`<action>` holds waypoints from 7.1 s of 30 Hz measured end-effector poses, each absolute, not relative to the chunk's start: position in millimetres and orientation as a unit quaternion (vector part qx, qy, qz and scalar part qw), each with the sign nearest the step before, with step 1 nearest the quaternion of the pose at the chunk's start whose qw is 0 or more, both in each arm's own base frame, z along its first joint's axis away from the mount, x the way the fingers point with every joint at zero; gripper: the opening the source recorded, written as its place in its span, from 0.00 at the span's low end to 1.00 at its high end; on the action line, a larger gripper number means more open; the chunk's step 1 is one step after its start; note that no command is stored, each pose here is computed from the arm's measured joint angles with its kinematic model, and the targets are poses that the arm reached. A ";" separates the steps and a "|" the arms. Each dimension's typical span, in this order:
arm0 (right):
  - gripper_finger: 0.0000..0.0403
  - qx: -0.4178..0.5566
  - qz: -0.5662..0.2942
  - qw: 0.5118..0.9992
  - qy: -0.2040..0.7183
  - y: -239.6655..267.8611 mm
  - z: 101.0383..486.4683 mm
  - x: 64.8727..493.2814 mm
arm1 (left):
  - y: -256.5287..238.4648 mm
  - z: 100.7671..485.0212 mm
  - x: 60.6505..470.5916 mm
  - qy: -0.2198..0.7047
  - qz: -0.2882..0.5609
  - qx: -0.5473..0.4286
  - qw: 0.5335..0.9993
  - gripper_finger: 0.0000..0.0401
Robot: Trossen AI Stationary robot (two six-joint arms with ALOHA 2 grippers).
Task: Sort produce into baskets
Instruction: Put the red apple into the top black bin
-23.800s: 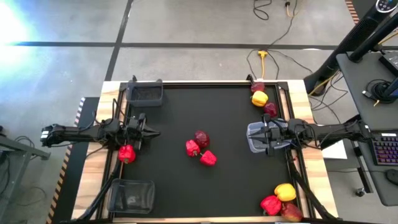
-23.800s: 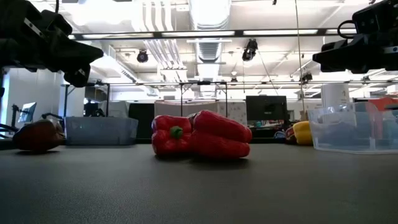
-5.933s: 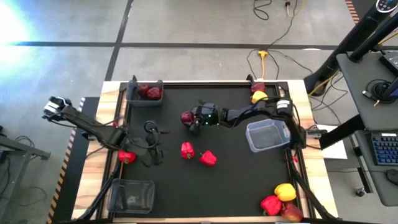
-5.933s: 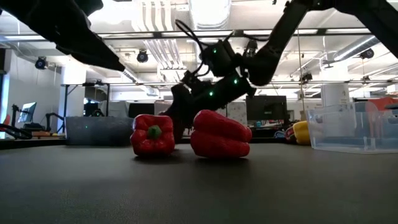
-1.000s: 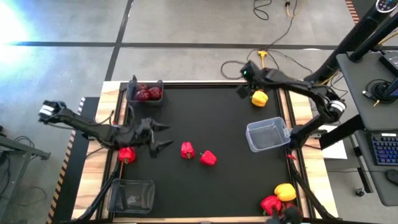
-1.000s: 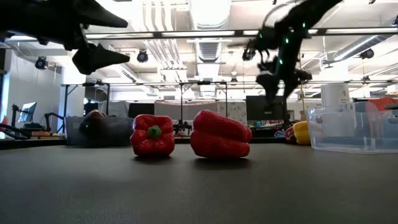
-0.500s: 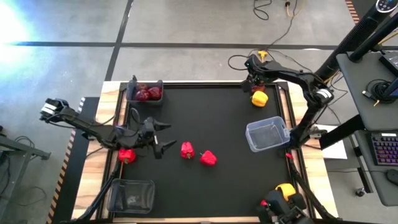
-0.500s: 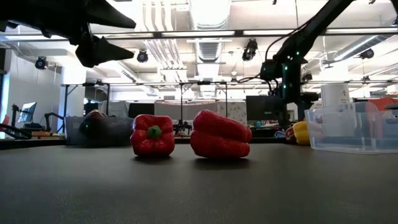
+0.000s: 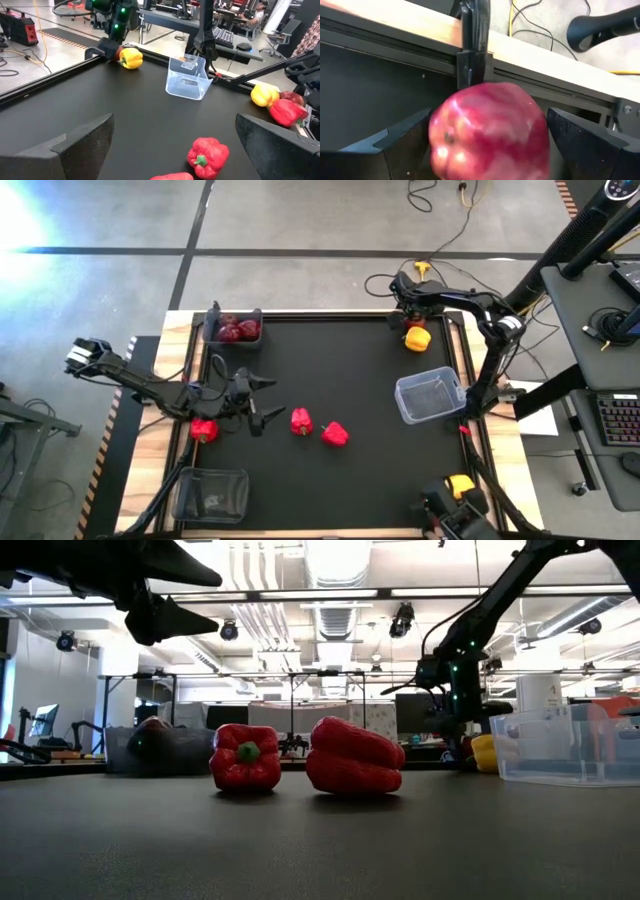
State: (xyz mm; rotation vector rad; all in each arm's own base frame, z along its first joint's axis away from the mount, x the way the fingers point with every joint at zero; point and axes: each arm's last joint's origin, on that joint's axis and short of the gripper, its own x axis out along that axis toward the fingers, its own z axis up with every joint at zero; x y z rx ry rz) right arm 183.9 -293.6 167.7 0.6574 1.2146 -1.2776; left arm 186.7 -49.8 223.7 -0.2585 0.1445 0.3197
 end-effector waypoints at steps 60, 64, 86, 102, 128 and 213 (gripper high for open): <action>0.90 0.034 -0.146 0.948 0.279 -36.0 148.9 444.7 | -66.1 233.1 185.0 0.047 0.153 0.013 0.987 0.99; 0.91 0.035 -0.145 0.940 0.307 -26.1 182.0 428.9 | -66.0 232.3 184.9 0.049 0.154 0.004 0.987 0.99; 0.91 -0.125 -0.269 0.901 0.316 126.1 253.9 332.0 | -39.8 176.6 249.0 0.138 0.270 -0.148 0.941 0.99; 0.91 -0.175 -0.305 0.863 0.361 119.2 221.1 314.9 | -51.5 155.6 308.1 0.233 0.514 -0.201 0.801 0.99; 0.91 -0.141 -0.324 0.868 0.348 110.6 210.8 316.6 | -41.0 106.7 360.0 0.381 0.506 -0.105 0.767 0.79; 0.91 -0.141 -0.323 0.862 0.364 101.3 189.1 310.2 | 172.4 220.4 193.0 0.353 0.610 -0.157 0.691 0.88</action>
